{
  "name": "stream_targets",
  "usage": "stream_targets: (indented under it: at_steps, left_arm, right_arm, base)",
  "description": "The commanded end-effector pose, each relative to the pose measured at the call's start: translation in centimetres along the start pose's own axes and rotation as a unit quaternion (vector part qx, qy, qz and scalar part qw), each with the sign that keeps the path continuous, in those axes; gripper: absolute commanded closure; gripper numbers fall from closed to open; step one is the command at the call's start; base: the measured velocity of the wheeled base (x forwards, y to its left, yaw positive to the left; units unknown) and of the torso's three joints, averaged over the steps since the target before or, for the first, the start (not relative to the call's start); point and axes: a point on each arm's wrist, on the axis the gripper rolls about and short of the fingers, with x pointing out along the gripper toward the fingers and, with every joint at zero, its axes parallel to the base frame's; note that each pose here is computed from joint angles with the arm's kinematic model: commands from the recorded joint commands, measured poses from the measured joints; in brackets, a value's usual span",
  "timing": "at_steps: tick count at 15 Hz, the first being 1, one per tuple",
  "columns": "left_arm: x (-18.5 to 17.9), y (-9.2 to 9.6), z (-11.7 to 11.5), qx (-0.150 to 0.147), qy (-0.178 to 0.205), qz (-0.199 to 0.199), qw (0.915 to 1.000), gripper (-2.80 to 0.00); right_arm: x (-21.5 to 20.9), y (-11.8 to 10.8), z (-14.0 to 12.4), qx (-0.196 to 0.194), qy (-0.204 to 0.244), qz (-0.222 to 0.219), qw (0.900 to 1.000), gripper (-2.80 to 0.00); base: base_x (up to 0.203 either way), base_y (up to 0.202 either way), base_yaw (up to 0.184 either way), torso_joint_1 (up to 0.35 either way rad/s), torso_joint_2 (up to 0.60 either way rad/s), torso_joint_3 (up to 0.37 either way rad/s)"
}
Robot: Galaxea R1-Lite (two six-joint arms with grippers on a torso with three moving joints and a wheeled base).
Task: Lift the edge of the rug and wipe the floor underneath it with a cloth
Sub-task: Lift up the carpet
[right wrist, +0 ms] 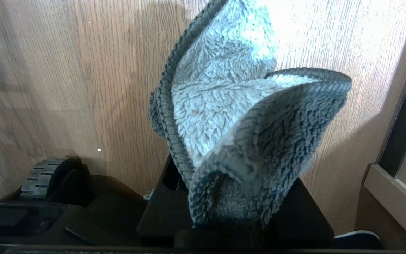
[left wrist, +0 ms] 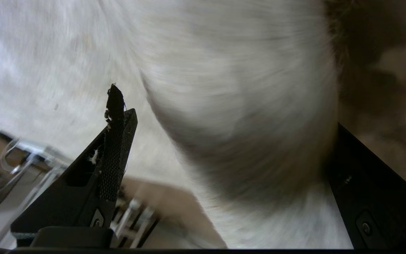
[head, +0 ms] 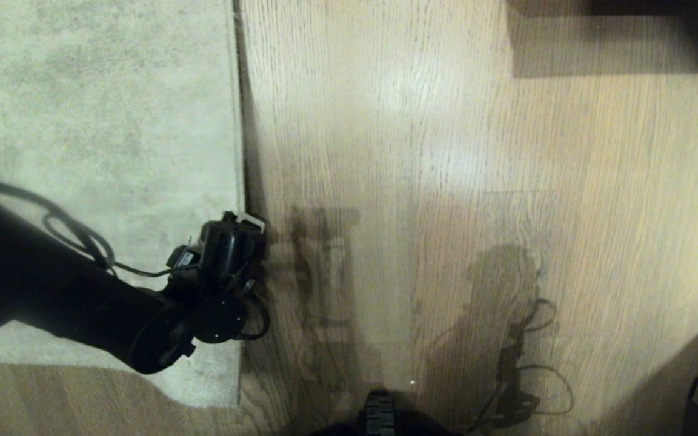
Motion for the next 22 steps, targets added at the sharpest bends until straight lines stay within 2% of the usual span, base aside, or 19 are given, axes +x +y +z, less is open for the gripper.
stream_targets:
  at_steps: [1, 6, 10, 14, 16, 22]
  left_arm:
    - [-0.8, 0.9, -0.7, 0.001, 0.001, 0.002, 1.0000, -2.80]
    - [-1.8, 1.8, -1.6, 0.012, 0.003, 0.001, 0.9999, -2.80]
    - [-1.9, 3.4, -0.8, 0.043, -0.006, 0.015, 0.9989, -2.80]
    - [-1.6, 4.5, -0.8, 0.035, -0.001, 0.028, 0.9990, -2.80]
    - [-1.6, 5.1, -0.9, 0.043, -0.001, 0.033, 0.9985, -2.80]
    - [-2.7, 4.0, -0.7, 0.049, -0.003, 0.046, 0.9977, -2.80]
  right_arm:
    - [0.0, 0.0, 0.0, 0.000, 0.000, 0.001, 1.000, 0.00]
    - [0.0, 0.0, 0.0, 0.000, 0.000, 0.001, 1.000, 0.00]
    - [0.0, 0.0, 0.0, 0.000, 0.000, 0.001, 1.000, 0.00]
    - [0.0, 0.0, 0.0, 0.000, 0.000, 0.001, 1.000, 0.00]
    - [0.0, 0.0, 0.0, 0.000, 0.000, 0.001, 1.000, 0.00]
    - [0.0, 0.0, 0.0, 0.000, 0.000, 0.001, 1.000, 0.00]
  base:
    - [0.000, 0.000, 0.000, 0.000, 0.00, 0.000]
    - [0.000, 0.000, 0.000, 0.000, 0.00, 0.000]
    - [0.000, 0.000, 0.000, 0.000, 0.00, 0.000]
    - [0.000, 0.000, 0.000, 0.000, 0.00, 0.000]
    - [0.000, 0.000, 0.000, 0.000, 0.00, 0.000]
    - [0.000, 0.000, 0.000, 0.000, 0.00, 0.000]
